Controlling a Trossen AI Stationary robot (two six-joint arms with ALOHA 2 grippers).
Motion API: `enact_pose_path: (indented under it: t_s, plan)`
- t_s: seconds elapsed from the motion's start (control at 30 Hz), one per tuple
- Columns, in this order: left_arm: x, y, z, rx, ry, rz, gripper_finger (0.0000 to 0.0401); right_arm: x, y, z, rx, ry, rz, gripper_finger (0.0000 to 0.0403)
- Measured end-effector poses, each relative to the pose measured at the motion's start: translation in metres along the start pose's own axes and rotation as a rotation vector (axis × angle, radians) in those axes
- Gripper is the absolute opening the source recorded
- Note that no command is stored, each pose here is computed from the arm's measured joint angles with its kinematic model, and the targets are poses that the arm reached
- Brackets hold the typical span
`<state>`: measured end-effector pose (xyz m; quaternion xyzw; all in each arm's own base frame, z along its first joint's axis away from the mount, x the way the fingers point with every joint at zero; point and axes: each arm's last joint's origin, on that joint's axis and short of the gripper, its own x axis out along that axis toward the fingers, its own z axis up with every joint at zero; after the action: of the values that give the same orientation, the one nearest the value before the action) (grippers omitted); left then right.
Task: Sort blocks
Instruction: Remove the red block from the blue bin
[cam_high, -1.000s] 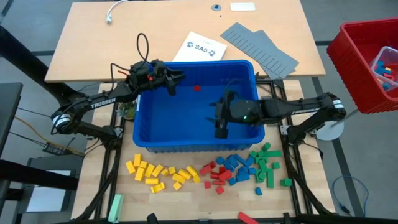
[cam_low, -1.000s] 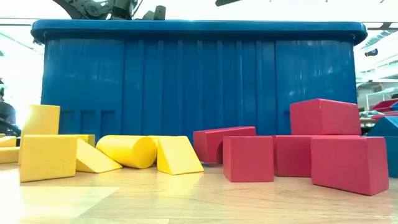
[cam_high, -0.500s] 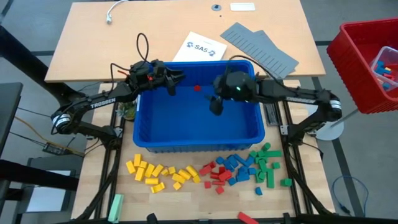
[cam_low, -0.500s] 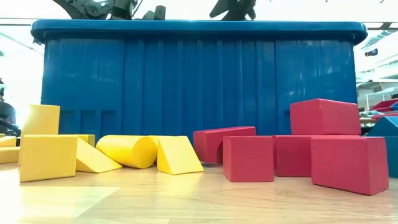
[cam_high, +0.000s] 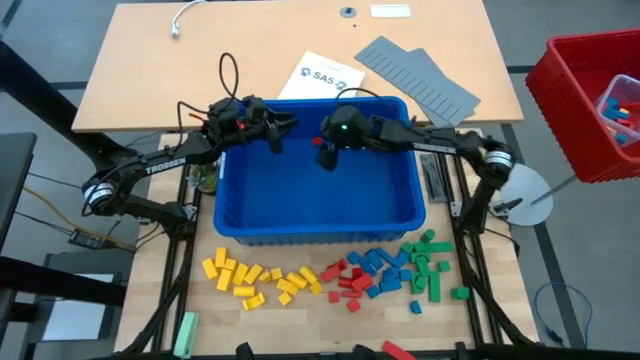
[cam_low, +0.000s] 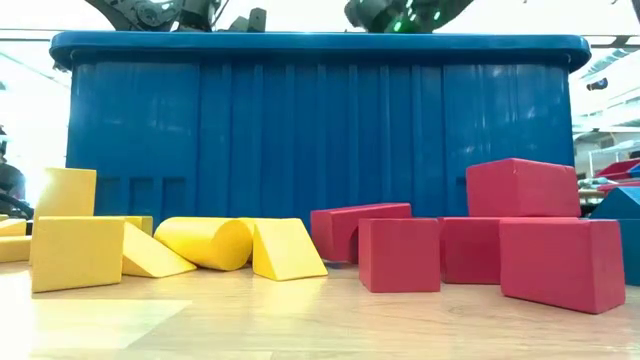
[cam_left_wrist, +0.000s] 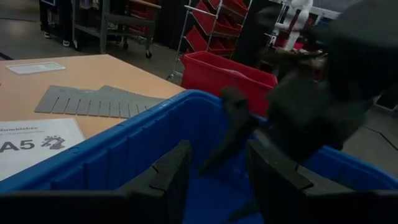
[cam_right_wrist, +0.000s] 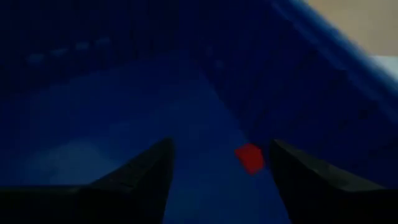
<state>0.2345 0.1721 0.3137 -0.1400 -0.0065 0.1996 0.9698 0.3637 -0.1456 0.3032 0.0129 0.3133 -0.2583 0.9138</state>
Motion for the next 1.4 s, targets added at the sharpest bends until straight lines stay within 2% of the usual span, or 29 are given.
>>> enact_pose_path:
  t_s: [0.2, 0.33, 0.57, 0.7, 0.83, 1.0, 1.13, 1.23, 1.4]
  plan:
    - [0.000, 0.000, 0.001, 0.002, -0.007, 0.003, 0.0163, 0.044, -0.004, -0.012, 0.100, -0.007, 0.056, 0.0241]
    - [0.000, 0.001, 0.006, 0.007, -0.072, 0.049, 0.0163, 0.070, -0.012, -0.022, 0.187, -0.003, 0.046, 0.0239]
    - [0.000, 0.000, 0.007, 0.003, -0.087, 0.046, 0.0163, 0.105, -0.028, -0.044, 0.412, 0.055, 0.044, 0.0238]
    - [0.000, 0.000, 0.007, -0.069, -0.087, 0.027, 0.0163, 0.116, -0.033, -0.052, 0.522, 0.071, 0.017, 0.0233]
    - [0.000, -0.003, 0.008, -0.087, -0.062, -0.060, 0.0163, 0.127, -0.038, -0.059, 0.611, 0.059, -0.034, 0.0226]
    - [0.000, -0.008, 0.014, -0.075, -0.042, -0.178, 0.0163, 0.137, -0.044, -0.069, 0.689, 0.083, -0.064, 0.0228]
    - [-0.001, -0.010, 0.013, -0.073, -0.019, -0.230, 0.0163, 0.150, -0.050, -0.074, 0.749, 0.089, -0.092, 0.0228]
    - [-0.001, -0.010, 0.013, -0.072, -0.008, -0.254, 0.0163, 0.165, -0.052, -0.072, 0.755, 0.091, -0.080, 0.0228]
    - [-0.001, -0.011, 0.012, -0.065, -0.003, -0.265, 0.0163, 0.186, -0.049, -0.066, 0.720, 0.175, -0.072, 0.0228]
